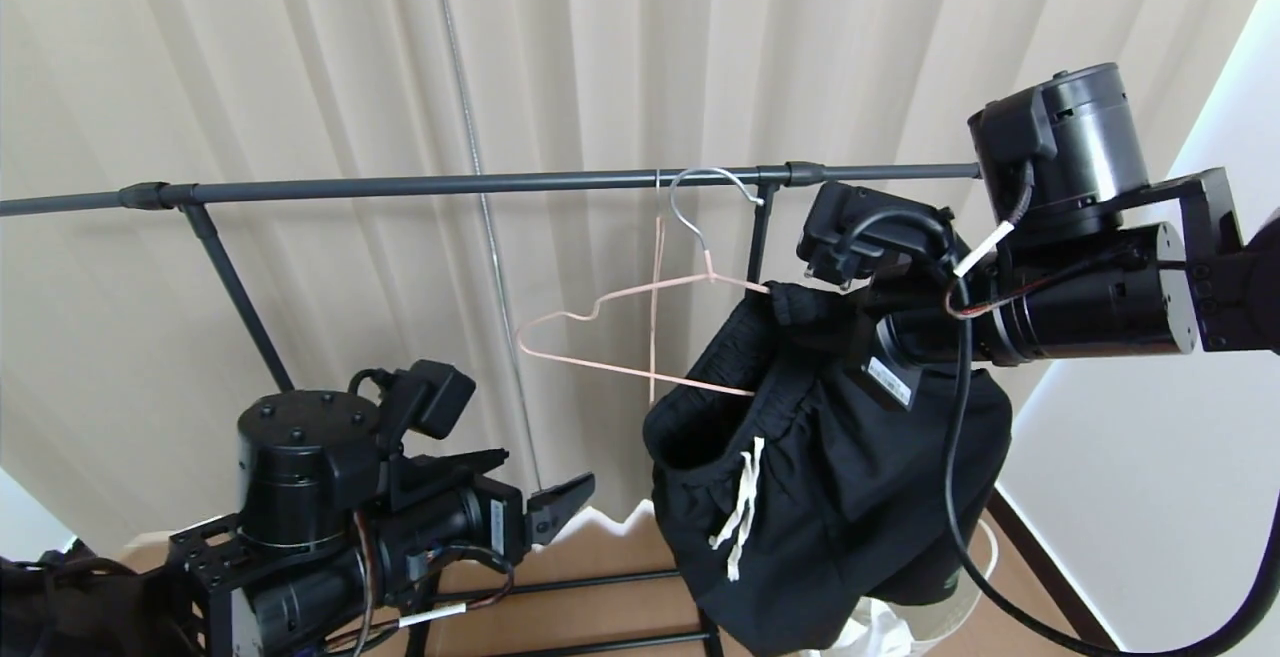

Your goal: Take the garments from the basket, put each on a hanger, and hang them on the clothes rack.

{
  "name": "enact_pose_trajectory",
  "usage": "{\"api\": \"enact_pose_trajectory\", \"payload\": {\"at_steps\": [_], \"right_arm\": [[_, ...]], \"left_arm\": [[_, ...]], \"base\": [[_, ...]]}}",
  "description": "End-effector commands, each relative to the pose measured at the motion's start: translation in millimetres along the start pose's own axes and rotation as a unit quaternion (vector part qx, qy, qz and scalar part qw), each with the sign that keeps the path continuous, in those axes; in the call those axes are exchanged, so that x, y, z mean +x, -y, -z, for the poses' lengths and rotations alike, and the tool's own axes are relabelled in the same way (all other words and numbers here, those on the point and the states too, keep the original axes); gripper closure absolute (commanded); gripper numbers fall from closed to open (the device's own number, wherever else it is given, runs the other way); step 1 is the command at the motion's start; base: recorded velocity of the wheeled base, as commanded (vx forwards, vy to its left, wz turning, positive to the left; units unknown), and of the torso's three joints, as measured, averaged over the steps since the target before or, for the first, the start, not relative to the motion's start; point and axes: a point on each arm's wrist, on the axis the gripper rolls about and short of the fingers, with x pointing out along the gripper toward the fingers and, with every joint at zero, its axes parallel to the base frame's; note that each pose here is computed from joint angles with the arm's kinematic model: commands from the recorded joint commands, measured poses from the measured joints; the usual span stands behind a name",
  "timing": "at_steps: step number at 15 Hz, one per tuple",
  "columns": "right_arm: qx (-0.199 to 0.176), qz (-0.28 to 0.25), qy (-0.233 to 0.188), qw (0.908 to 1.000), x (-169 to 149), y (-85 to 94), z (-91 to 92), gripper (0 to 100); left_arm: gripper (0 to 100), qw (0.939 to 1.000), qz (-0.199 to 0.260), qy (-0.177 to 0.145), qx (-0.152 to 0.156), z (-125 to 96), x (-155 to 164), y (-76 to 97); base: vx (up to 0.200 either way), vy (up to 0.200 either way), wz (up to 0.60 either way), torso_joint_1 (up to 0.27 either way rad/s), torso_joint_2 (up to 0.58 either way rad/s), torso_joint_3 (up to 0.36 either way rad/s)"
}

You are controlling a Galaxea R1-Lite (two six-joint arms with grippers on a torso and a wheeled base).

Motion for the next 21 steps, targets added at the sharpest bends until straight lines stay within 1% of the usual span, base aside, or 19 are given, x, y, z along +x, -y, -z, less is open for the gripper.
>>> {"api": "enact_pose_trajectory", "payload": {"at_steps": [1, 2, 5, 7, 11, 13, 17, 18, 19, 21], "right_arm": [[-0.007, 0.003, 0.007, 0.9999, -6, -12.0, 2.5, 100], [-0.007, 0.004, 0.013, 0.9999, -9, -19.6, 2.2, 100], [0.001, -0.01, 0.025, 0.9996, -22, -32.9, 1.1, 100], [0.014, -0.018, 0.033, 0.9992, -27, -39.7, -1.8, 100], [0.01, -0.026, 0.048, 0.9984, -34, -46.2, -7.8, 100], [0.009, -0.022, 0.059, 0.9979, -38, -45.3, -10.9, 100], [0.01, -0.02, 0.063, 0.9977, -43, -45.2, -9.8, 100], [0.01, -0.02, 0.062, 0.9978, -43, -45.4, -8.7, 100], [0.01, -0.021, 0.06, 0.9979, -43, -45.8, -8.0, 100], [0.017, -0.021, 0.056, 0.9981, -44, -45.3, -3.9, 100]], "left_arm": [[0, 0.9998, -0.004, -0.019, -0.008, 5, 16, 8.1], [0, 0.9991, -0.021, -0.027, -0.025, 10, 26, 11.9], [0, 0.997, -0.027, -0.036, -0.063, 15, 41, 16.4], [0, 0.9958, -0.04, -0.031, -0.076, 14, 47, 16.2], [0, 0.9956, -0.043, -0.038, -0.075, 19, 52, 17.9], [0, 0.9952, -0.047, -0.043, -0.074, 21, 54, 17.1], [0, 0.9948, -0.06, -0.046, -0.068, 26, 56, 19.1], [100, 0.9948, -0.062, -0.043, -0.067, 26, 56, 19.1], [100, 0.995, -0.062, -0.041, -0.067, 25, 54, 19.2], [100, 0.9957, -0.063, -0.026, -0.063, 18, 49, 20.4]], "base": [[0.0, 0.0, 0.0, 0.0, 0.0, 0.0], [0.0, 0.0, 0.0, 0.0, 0.0, 0.0], [0.0, 0.0, 0.0, 0.0, 0.0, 0.0], [0.0, 0.0, 0.0, 0.0, 0.0, 0.0], [0.0, 0.0, 0.0, 0.0, 0.0, 0.0], [0.0, 0.0, 0.0, 0.0, 0.0, 0.0], [0.0, 0.0, 0.0, 0.0, 0.0, 0.0], [0.0, 0.0, 0.0, 0.0, 0.0, 0.0], [0.0, 0.0, 0.0, 0.0, 0.0, 0.0], [0.0, 0.0, 0.0, 0.0, 0.0, 0.0]]}}
